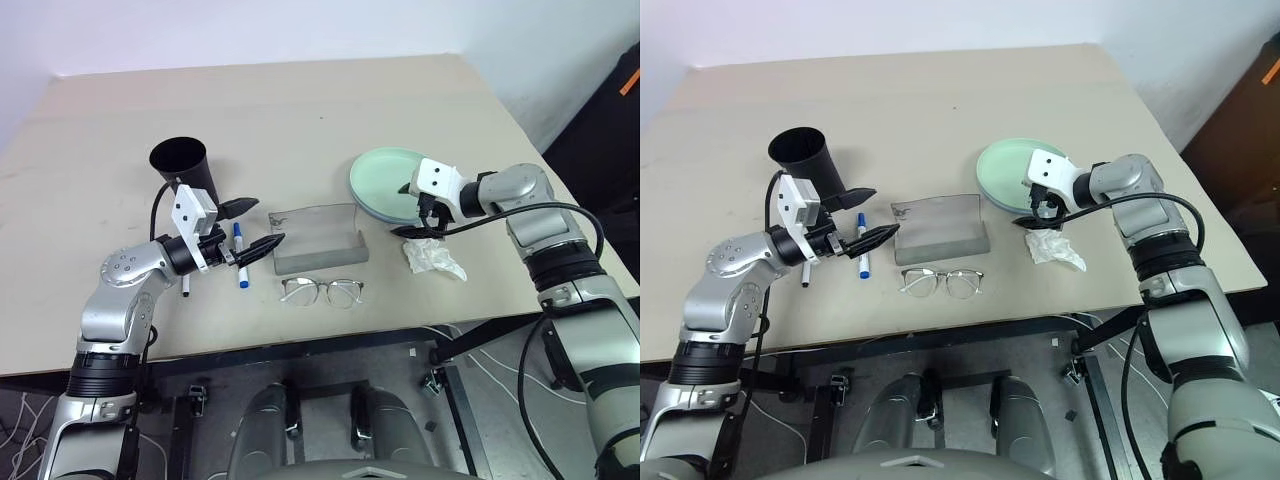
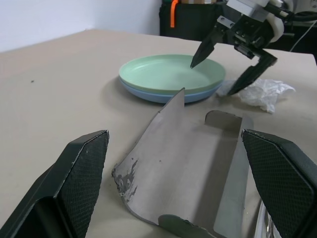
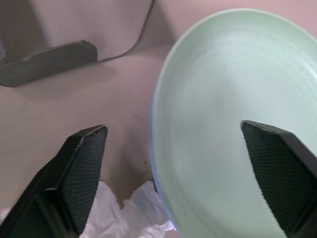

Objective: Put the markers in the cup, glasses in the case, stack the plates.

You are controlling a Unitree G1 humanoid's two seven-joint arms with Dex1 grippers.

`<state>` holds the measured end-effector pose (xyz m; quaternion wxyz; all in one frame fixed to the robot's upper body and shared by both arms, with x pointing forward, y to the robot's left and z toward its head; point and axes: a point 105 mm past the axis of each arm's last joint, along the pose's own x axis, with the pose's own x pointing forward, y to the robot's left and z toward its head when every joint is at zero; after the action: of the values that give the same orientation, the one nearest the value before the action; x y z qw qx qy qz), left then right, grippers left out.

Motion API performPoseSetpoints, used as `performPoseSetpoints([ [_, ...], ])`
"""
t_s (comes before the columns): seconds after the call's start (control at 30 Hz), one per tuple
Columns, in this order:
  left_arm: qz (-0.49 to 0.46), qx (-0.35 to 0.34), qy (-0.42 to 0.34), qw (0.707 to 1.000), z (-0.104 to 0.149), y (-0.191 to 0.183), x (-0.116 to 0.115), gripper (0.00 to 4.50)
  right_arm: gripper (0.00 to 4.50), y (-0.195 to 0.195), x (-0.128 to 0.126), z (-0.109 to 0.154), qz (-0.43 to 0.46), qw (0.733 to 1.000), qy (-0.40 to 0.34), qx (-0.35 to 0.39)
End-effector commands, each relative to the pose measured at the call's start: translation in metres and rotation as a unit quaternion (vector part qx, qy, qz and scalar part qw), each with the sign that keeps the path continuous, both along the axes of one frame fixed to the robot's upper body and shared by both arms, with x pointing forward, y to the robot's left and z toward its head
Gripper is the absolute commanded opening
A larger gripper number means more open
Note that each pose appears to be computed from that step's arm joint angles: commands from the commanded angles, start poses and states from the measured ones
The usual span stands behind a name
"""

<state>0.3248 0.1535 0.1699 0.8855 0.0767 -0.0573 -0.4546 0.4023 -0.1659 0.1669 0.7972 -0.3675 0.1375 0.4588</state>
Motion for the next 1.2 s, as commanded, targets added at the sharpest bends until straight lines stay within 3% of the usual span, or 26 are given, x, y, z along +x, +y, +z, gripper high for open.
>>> performPoseSetpoints([
  [0.03,0.002,-0.003,-0.022,1.0,0.011,0.003,0.0,4.5,4.46,0.004,-0.005,0.047,0.016,0.997,-0.032,0.062],
  [0.17,0.002,-0.002,-0.022,1.0,0.01,0.003,0.0,4.5,4.46,-0.008,-0.017,0.061,0.008,0.996,-0.008,0.087],
  [0.37,0.005,-0.001,-0.022,1.0,0.007,0.005,0.0,4.5,4.46,-0.036,-0.042,0.054,-0.028,0.99,0.064,0.119],
  [0.47,0.01,-0.001,-0.021,1.0,0.006,0.007,-0.001,4.5,4.46,-0.05,-0.049,0.025,-0.081,0.984,0.113,0.114],
  [0.6,0.009,-0.002,-0.019,1.0,0.004,0.008,-0.002,4.5,4.46,-0.043,-0.061,0.002,-0.083,0.978,0.143,0.126],
  [0.73,0.008,-0.002,-0.019,1.0,0.004,0.007,-0.003,4.5,4.46,-0.044,-0.059,-0.025,-0.111,0.973,0.169,0.114],
  [0.93,0.009,-0.002,-0.019,1.0,0.002,0.008,-0.002,4.5,4.46,-0.037,-0.051,-0.035,-0.115,0.972,0.164,0.119],
  [1.2,0.014,-0.001,-0.018,1.0,-0.002,0.012,0.0,4.5,1.89,-0.04,-0.051,-0.035,-0.105,0.98,0.141,0.092],
])
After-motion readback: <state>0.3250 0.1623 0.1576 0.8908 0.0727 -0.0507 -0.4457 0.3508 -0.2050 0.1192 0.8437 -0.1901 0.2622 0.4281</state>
